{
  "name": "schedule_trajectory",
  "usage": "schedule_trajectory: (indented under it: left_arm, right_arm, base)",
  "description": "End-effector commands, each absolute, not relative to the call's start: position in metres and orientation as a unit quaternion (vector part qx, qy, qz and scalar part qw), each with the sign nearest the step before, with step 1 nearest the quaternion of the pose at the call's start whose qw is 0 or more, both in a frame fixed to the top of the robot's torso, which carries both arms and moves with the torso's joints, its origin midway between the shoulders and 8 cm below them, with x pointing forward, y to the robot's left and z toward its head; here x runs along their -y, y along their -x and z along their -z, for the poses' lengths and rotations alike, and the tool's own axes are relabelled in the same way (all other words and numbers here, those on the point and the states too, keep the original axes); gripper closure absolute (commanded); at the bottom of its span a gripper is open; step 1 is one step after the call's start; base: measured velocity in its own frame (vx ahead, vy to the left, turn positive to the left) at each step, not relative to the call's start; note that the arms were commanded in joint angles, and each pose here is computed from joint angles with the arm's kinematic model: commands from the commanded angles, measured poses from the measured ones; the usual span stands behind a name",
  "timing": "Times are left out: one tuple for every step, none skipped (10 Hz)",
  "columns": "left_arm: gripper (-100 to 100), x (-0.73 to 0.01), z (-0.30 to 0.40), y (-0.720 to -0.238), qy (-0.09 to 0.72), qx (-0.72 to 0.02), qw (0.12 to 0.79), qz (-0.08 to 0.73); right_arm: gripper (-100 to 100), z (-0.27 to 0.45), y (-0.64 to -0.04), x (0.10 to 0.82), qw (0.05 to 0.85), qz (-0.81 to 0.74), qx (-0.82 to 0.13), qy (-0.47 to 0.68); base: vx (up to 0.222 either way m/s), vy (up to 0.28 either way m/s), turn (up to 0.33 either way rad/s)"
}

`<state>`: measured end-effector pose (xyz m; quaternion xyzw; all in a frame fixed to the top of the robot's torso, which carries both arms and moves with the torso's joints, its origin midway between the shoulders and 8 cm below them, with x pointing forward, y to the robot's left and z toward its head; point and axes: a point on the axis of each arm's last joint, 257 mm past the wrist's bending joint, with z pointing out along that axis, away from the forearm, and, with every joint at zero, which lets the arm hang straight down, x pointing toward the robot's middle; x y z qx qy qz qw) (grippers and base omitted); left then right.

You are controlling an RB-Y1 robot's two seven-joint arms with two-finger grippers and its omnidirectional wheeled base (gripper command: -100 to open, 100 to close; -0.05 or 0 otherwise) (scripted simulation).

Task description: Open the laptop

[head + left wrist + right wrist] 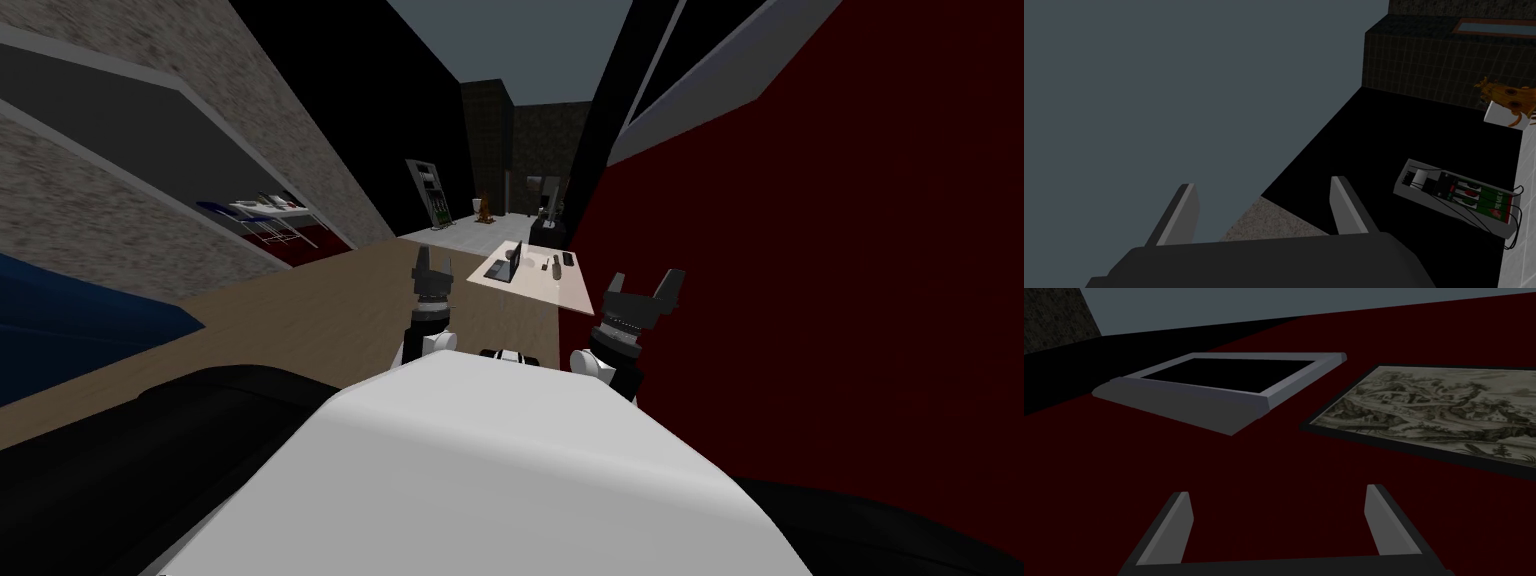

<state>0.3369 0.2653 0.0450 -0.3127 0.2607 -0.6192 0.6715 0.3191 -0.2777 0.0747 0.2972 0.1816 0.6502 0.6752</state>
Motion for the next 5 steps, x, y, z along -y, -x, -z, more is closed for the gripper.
schedule_trajectory:
  left_arm:
    - [-100,-0.261,-0.042,-0.340,0.304,-0.279,0.671,0.616]
    - [-100,-0.259,-0.040,-0.342,0.299,-0.292,0.671,0.613]
    - [-100,-0.257,-0.037,-0.346,0.295,-0.305,0.671,0.608]
    - [-100,-0.256,-0.033,-0.349,0.291,-0.319,0.671,0.602]
    - [-100,-0.256,-0.029,-0.353,0.290,-0.331,0.672,0.595]
  right_arm:
    - [0,-0.075,-0.319,0.278,0.675,-0.650,-0.182,-0.297]
    - [0,-0.074,-0.319,0.278,0.675,-0.650,-0.182,-0.297]
    - [0,-0.074,-0.319,0.278,0.675,-0.650,-0.182,-0.297]
    - [0,-0.074,-0.319,0.278,0.675,-0.650,-0.182,-0.297]
    - [0,-0.074,-0.319,0.278,0.675,-0.650,-0.182,-0.297]
  base:
    - [0.016,-0.011,-0.015]
    - [0.025,-0.026,-0.018]
    - [0.037,-0.032,-0.021]
    - [0.043,-0.034,-0.030]
    - [0.054,-0.042,-0.032]
